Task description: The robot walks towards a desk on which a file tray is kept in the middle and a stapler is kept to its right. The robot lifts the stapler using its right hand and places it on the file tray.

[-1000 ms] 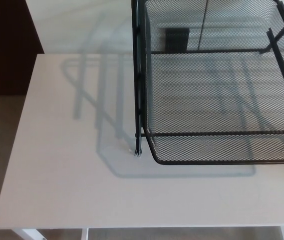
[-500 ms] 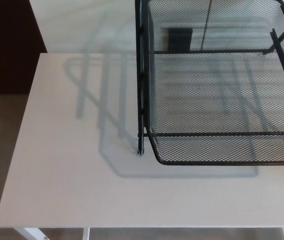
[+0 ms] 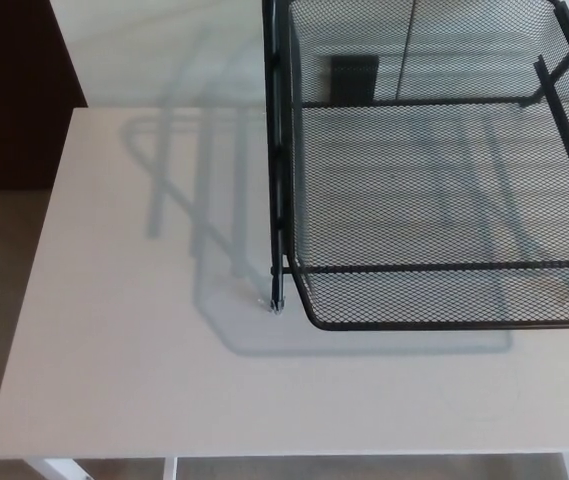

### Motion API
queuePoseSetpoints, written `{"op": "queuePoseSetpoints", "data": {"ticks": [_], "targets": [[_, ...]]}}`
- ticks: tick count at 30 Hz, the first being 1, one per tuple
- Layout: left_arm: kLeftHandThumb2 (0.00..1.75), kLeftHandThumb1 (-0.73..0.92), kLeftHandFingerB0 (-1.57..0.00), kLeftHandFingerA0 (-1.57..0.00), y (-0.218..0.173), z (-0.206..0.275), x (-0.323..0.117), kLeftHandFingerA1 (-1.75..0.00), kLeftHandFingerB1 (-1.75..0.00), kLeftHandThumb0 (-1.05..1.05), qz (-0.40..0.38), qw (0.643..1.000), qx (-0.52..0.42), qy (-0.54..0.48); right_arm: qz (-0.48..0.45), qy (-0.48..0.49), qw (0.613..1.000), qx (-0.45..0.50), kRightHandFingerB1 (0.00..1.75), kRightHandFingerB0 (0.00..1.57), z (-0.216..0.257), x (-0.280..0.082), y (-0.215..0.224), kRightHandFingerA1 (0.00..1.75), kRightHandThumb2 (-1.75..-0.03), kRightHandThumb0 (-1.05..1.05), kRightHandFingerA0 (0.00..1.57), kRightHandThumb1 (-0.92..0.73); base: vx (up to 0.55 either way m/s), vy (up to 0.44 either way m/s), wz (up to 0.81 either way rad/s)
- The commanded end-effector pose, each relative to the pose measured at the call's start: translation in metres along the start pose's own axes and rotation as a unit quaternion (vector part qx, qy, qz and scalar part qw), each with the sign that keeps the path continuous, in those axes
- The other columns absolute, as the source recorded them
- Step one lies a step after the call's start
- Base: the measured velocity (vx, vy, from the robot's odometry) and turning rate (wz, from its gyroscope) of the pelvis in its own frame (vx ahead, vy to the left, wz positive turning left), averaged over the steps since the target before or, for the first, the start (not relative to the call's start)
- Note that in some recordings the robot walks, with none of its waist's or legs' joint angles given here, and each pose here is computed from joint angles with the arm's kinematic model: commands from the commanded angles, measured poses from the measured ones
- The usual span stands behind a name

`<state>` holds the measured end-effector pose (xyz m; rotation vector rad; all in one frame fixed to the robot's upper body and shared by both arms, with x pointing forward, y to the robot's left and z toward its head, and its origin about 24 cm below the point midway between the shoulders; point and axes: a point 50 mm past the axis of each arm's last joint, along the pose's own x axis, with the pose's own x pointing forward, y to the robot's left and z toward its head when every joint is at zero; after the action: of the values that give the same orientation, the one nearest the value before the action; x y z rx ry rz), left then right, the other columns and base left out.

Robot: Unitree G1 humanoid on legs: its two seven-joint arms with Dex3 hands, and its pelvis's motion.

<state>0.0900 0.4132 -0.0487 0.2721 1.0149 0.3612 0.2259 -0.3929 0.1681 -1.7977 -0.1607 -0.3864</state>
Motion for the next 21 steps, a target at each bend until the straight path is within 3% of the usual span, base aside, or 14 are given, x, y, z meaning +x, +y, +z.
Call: {"op": "queuePoseSetpoints", "data": {"ticks": [1, 2, 3, 4, 7, 8, 9, 10, 11, 12, 14, 15, 19, 21], "targets": [[1.08, 0.72, 0.00, -0.15, 0.011, 0.003, -0.003, -0.55, -0.31, -0.81, 0.018, 1.000, 0.013, -0.009, -0.064, 0.002, 0.998, -0.009, 0.92, 0.88, -0.007, 0.016, -0.041, 1.63, -0.62, -0.51, 1.00, -0.65, 0.00, 0.000, 0.00], [1.07, 0.74, 0.00, -0.13, 0.011, 0.004, -0.002, -0.53, -0.26, -0.86, 0.019, 1.000, 0.004, -0.008, -0.075, -0.002, 0.997, -0.005, 0.99, 0.87, -0.006, 0.018, -0.046, 1.65, -0.63, -0.53, 0.97, -0.63, 0.00, 0.000, 0.00], [1.04, 0.74, -0.03, -0.13, 0.012, 0.005, -0.002, -0.53, -0.38, -0.80, 0.020, 0.999, 0.026, -0.007, -0.106, -0.021, 0.994, -0.003, 1.62, 0.73, 0.000, 0.023, -0.063, 1.75, -0.72, -0.46, 0.98, -0.63, 0.00, 0.000, 0.00], [1.12, 0.53, 0.00, 0.00, 0.012, 0.006, -0.001, -0.49, -0.51, -0.39, 0.027, 0.999, 0.033, -0.005, -0.129, -0.038, 0.991, 0.006, 1.60, 0.76, 0.005, 0.026, -0.072, 1.75, -0.76, -0.43, 0.99, -0.63, 0.00, 0.000, 0.00], [1.10, 0.52, 0.00, 0.00, 0.011, 0.005, -0.001, -0.49, -0.52, -0.40, 0.031, 0.999, 0.018, -0.001, -0.149, -0.051, 0.988, 0.011, 1.71, 0.73, 0.018, 0.033, -0.087, 1.75, -0.84, -0.40, 0.94, -0.61, 0.00, 0.000, 0.00], [0.69, 0.91, -0.05, -0.18, 0.010, 0.005, -0.002, -0.43, -0.27, -0.77, 0.027, 0.999, 0.024, -0.009, -0.167, -0.068, 0.983, 0.018, 1.74, 0.72, 0.026, 0.036, -0.094, 1.75, -0.87, -0.40, 0.95, -0.61, 0.00, 0.000, 0.00], [1.04, 0.73, -0.03, -0.13, 0.009, 0.006, -0.002, -0.51, -0.37, -0.79, 0.029, 0.999, 0.023, -0.006, -0.168, -0.074, 0.983, 0.019, 1.74, 0.74, 0.033, 0.038, -0.101, 1.75, -0.74, -0.45, 0.97, -0.70, 0.00, 0.000, 0.00], [0.69, 0.92, -0.04, -0.14, 0.009, 0.004, -0.002, -0.44, -0.27, -0.77, 0.023, 0.999, 0.022, -0.006, -0.196, -0.103, 0.975, 0.019, 1.62, 0.80, 0.051, 0.044, -0.116, 1.75, -0.77, -0.30, 0.97, -0.53, 0.00, 0.000, 0.00], [1.07, 0.73, 0.00, -0.13, 0.010, 0.003, -0.002, -0.54, -0.30, -0.83, 0.022, 1.000, 0.017, -0.005, -0.208, -0.114, 0.971, 0.028, 1.52, 0.87, 0.056, 0.045, -0.120, 1.71, -0.79, -0.20, 1.00, -0.44, 0.00, 0.000, 0.00], [1.08, 0.73, 0.00, -0.12, 0.010, 0.003, -0.001, -0.53, -0.29, -0.84, 0.021, 1.000, 0.007, -0.001, -0.219, -0.127, 0.967, 0.040, 1.34, 0.87, 0.066, 0.049, -0.129, 1.60, -0.81, -0.26, 1.19, -0.46, 0.00, 0.000, 0.00], [1.11, 0.52, 0.00, -0.01, 0.010, 0.002, -0.002, -0.50, -0.52, -0.40, 0.027, 1.000, 0.011, 0.005, -0.227, -0.143, 0.962, 0.058, 1.31, 0.93, 0.077, 0.051, -0.134, 1.68, -0.65, -0.27, 1.02, -0.50, 0.00, 0.000, 0.00], [0.69, 0.91, -0.03, -0.16, 0.010, 0.002, -0.001, -0.46, -0.26, -0.77, 0.026, 1.000, 0.007, -0.001, -0.242, -0.166, 0.954, 0.063, 1.24, 0.91, 0.093, 0.055, -0.138, 1.64, -0.64, -0.19, 0.99, -0.45, 0.00, 0.000, 0.00], [0.67, 0.91, 0.00, -0.15, 0.010, 0.001, -0.001, -0.43, -0.32, -0.77, 0.025, 1.000, 0.003, -0.005, -0.235, -0.202, 0.945, 0.103, 1.38, 0.85, 0.117, 0.057, -0.142, 1.71, -0.71, -0.18, 0.95, -0.51, 0.00, 0.000, 0.00], [1.09, 0.75, 0.00, -0.07, 0.010, 0.001, -0.001, -0.51, -0.25, -0.85, 0.021, 1.000, 0.000, -0.004, -0.234, -0.234, 0.937, 0.115, 1.50, 0.79, 0.135, 0.057, -0.140, 1.73, -0.87, -0.18, 0.94, -0.49, 0.00, 0.000, 0.00]]}}
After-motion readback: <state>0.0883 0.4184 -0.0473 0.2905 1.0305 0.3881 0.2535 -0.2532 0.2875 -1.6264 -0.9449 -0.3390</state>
